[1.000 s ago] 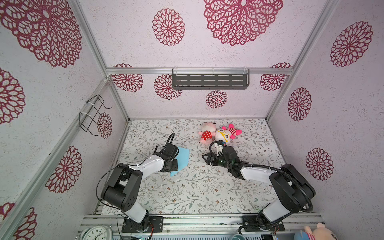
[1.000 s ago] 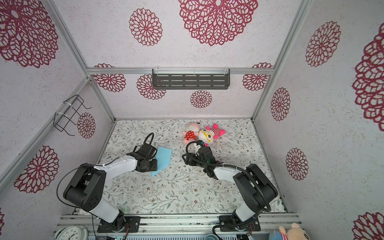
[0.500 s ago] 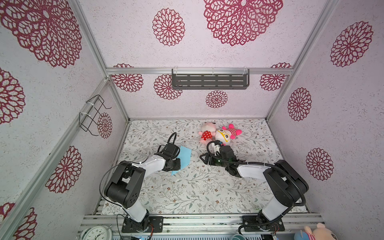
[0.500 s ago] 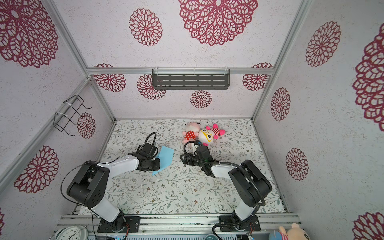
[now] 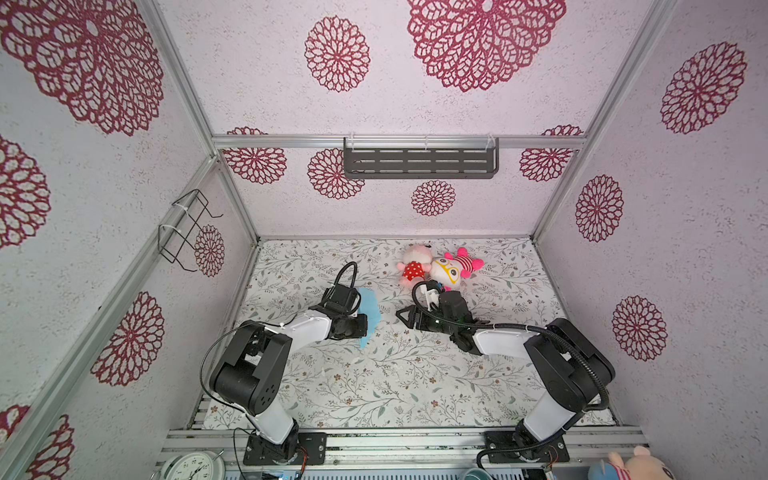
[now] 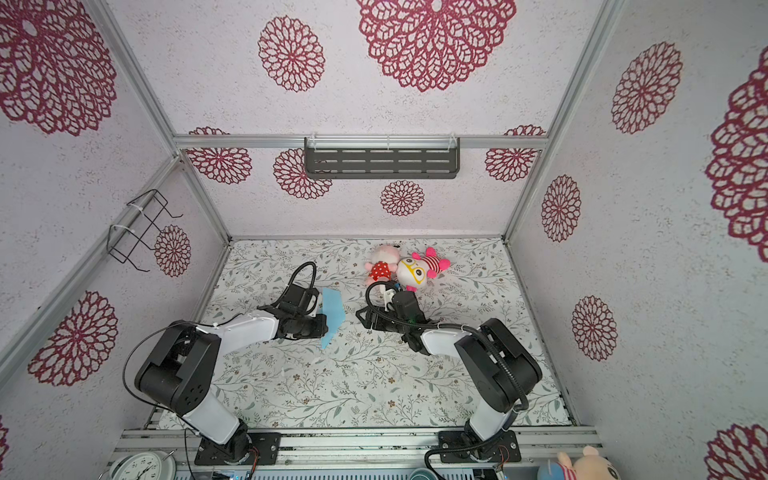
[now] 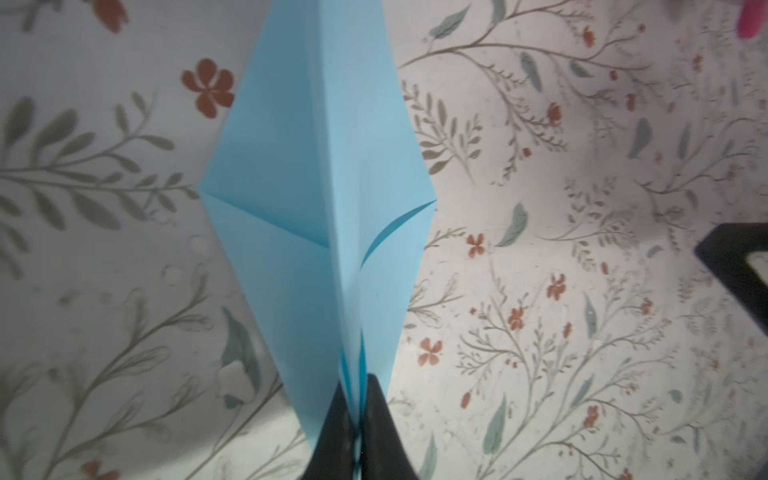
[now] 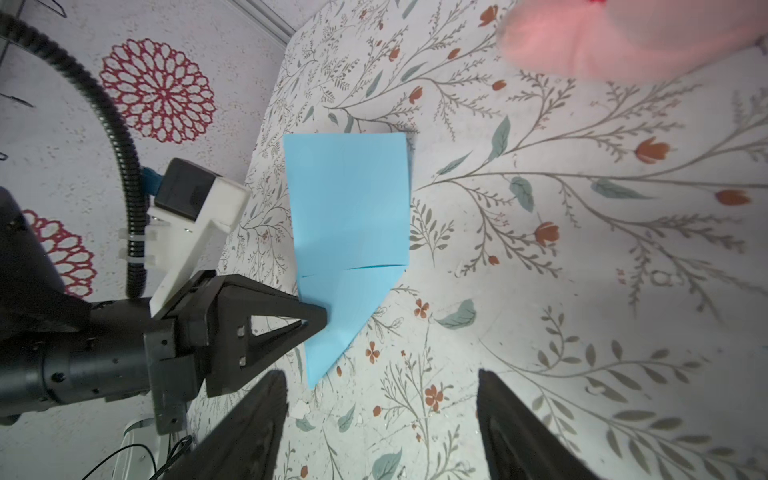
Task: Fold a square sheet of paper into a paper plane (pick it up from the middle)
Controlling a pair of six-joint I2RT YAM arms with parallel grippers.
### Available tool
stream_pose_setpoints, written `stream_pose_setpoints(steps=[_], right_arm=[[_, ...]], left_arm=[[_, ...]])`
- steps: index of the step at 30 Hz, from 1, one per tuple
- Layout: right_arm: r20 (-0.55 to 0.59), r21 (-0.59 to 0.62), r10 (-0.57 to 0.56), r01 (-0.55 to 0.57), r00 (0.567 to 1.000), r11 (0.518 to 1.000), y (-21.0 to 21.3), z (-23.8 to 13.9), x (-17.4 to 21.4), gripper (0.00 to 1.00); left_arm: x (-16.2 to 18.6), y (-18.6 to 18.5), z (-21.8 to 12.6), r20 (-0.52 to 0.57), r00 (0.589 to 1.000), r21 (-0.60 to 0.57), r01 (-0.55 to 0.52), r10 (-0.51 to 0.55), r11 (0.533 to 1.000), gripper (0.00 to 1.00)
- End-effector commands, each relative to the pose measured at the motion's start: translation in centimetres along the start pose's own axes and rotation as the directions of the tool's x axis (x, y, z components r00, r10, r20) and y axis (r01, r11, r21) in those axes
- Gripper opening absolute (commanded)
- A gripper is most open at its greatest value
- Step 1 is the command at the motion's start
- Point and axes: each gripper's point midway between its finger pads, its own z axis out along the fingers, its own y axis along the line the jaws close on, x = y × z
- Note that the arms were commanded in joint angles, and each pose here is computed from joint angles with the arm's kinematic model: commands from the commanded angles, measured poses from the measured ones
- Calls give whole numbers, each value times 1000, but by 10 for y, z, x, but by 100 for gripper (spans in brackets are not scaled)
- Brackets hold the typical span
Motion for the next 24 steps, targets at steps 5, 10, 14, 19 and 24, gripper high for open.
stream_pose_setpoints(steps=[5,10,14,19,24], right_arm=[[-27,-128,-4,1,1000,992,20,3,6,57],[-73,-160,22,-34,997,986,20,15,14,35],[-104,-167,38,-55,994,984,17,25,20,28],[-150,-149,49,-71,987,986,8,42,28,18],[-179,-115,59,-80,982,990,-3,54,34,15]], left_arm=[[1,-37,8,11,999,241,29,-33,970,9],[7,-51,20,-9,999,294,39,-38,955,9],[11,-53,28,-24,999,284,36,-31,958,10],[14,-49,33,-33,999,263,42,-34,964,12],[14,-45,33,-31,999,241,43,-36,970,14]])
